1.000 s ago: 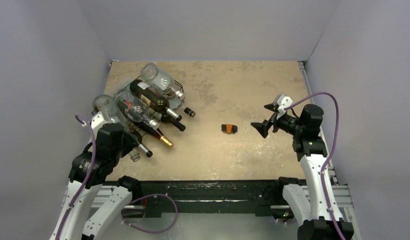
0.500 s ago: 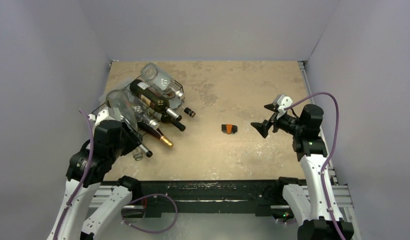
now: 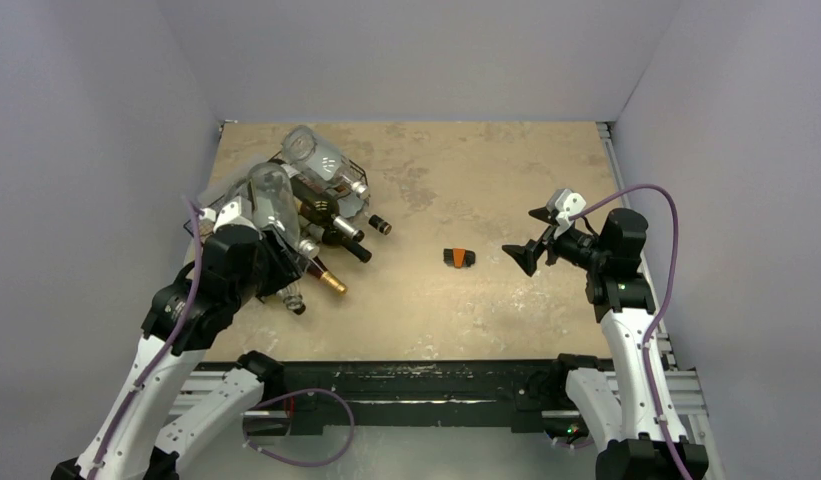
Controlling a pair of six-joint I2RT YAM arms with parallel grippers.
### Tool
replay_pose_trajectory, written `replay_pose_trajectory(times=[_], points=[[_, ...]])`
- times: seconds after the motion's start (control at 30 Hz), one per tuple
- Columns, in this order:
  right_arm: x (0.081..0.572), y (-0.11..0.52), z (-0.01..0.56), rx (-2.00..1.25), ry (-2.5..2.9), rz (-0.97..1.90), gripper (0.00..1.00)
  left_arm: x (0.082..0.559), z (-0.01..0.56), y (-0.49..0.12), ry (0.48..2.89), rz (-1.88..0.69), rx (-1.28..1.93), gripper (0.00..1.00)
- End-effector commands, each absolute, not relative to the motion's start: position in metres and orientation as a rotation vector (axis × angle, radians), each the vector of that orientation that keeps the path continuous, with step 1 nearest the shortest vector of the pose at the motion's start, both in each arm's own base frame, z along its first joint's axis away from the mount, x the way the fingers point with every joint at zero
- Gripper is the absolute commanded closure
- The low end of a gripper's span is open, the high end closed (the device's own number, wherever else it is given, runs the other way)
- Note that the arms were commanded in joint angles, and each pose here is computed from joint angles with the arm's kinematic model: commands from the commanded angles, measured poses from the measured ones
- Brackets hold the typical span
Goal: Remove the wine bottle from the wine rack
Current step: Pick up the wine bottle from the wine rack.
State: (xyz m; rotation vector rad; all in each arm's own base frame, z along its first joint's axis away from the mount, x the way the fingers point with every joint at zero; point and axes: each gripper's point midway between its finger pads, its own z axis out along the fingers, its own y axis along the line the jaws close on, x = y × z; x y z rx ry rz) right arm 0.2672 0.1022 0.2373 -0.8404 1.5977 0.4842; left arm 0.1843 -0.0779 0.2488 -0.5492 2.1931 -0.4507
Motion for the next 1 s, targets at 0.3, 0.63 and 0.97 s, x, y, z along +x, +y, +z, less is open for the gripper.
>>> replay_pose_trajectory(times=[0.3, 0.63, 0.97], points=[[0.269, 0.101, 0.241, -0.85, 1.571, 0.46, 0.01, 0.223, 0.357, -0.142, 1.853, -0.705, -0.326, 1.0], [0.267, 0.102, 0.244, -0.855, 1.562, 0.47, 0.01, 0.232, 0.362, -0.221, 1.891, -0.792, -0.164, 1.0], [0.259, 0.106, 0.248, -0.91, 1.528, 0.469, 0.01, 0.224, 0.346, -0.296, 2.001, -0.94, -0.038, 1.0]])
